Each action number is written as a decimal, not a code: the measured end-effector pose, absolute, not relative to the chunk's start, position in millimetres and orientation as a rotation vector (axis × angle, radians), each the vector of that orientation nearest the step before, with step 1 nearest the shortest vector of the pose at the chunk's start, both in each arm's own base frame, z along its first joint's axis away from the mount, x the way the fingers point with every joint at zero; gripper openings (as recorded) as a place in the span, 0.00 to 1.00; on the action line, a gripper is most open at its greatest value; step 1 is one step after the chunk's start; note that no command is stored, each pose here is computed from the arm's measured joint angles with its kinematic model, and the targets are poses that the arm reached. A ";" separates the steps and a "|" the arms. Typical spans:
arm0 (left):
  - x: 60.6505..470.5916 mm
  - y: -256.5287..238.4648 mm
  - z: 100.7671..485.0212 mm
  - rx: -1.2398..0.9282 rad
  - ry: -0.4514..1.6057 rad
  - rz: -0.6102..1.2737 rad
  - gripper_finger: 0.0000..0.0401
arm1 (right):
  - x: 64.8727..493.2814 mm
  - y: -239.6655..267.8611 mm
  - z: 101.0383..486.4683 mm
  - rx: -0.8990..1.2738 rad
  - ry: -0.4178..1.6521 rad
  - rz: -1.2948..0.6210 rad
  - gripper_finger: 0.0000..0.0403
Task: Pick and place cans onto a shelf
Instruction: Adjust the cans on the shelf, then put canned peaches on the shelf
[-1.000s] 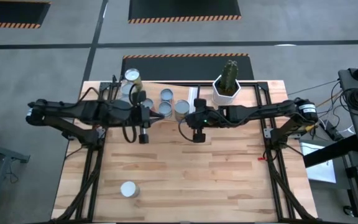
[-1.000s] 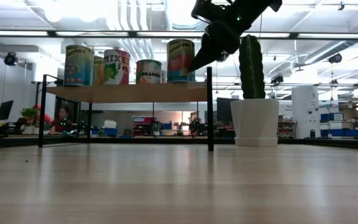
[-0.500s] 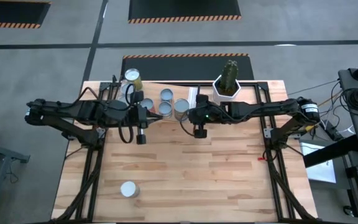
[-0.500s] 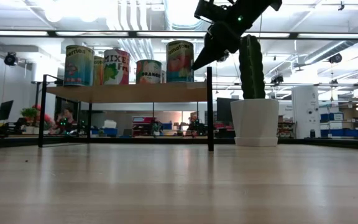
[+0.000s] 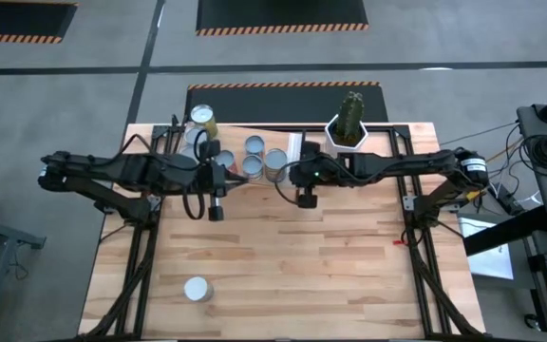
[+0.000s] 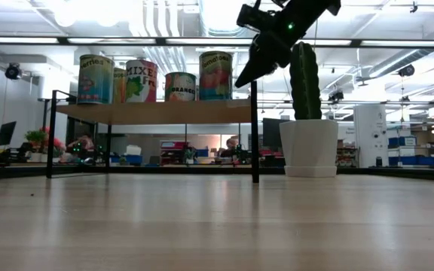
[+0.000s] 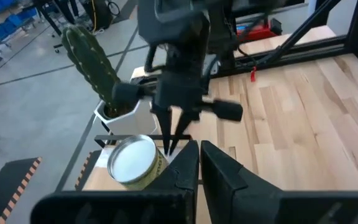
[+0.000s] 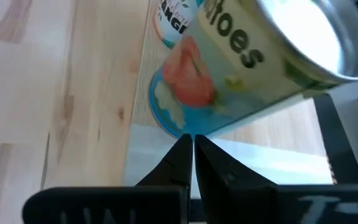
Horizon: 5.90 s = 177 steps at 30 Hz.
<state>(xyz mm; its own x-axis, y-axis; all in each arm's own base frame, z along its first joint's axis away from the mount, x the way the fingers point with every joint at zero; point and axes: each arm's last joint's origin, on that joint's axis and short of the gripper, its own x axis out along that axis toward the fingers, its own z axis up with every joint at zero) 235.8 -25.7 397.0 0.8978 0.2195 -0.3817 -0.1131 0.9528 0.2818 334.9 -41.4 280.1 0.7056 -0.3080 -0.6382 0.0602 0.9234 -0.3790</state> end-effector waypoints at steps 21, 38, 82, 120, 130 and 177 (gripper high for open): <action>232.1 -59.1 346.1 -0.385 0.965 0.015 0.00 | 293.7 21.3 316.0 -0.410 0.530 -0.099 0.02; 209.7 -181.1 287.2 -0.839 1.383 0.392 0.15 | 279.2 22.6 319.1 -0.483 0.453 -0.080 0.02; 212.1 -218.4 231.0 -0.860 1.348 0.821 0.95 | 276.1 28.9 311.0 -0.424 0.489 -0.065 0.02; 280.7 -142.8 429.5 -0.452 0.813 0.564 0.78 | 239.0 23.7 316.9 -0.372 0.509 -0.087 0.02; 295.1 -74.5 468.8 -0.198 0.687 0.599 0.78 | 225.0 21.8 319.6 -0.351 0.468 -0.095 0.02; 372.9 157.1 397.5 -0.194 0.929 0.585 0.79 | 226.1 21.3 318.6 -0.404 0.475 -0.085 0.02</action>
<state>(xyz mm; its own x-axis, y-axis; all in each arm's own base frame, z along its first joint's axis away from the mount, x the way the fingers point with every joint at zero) 372.9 157.1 397.5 0.4574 0.3902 -0.7991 -0.5527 0.8287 0.0883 226.1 21.3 318.6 0.8873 -0.1726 -0.4278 -0.0131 0.9175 -0.3975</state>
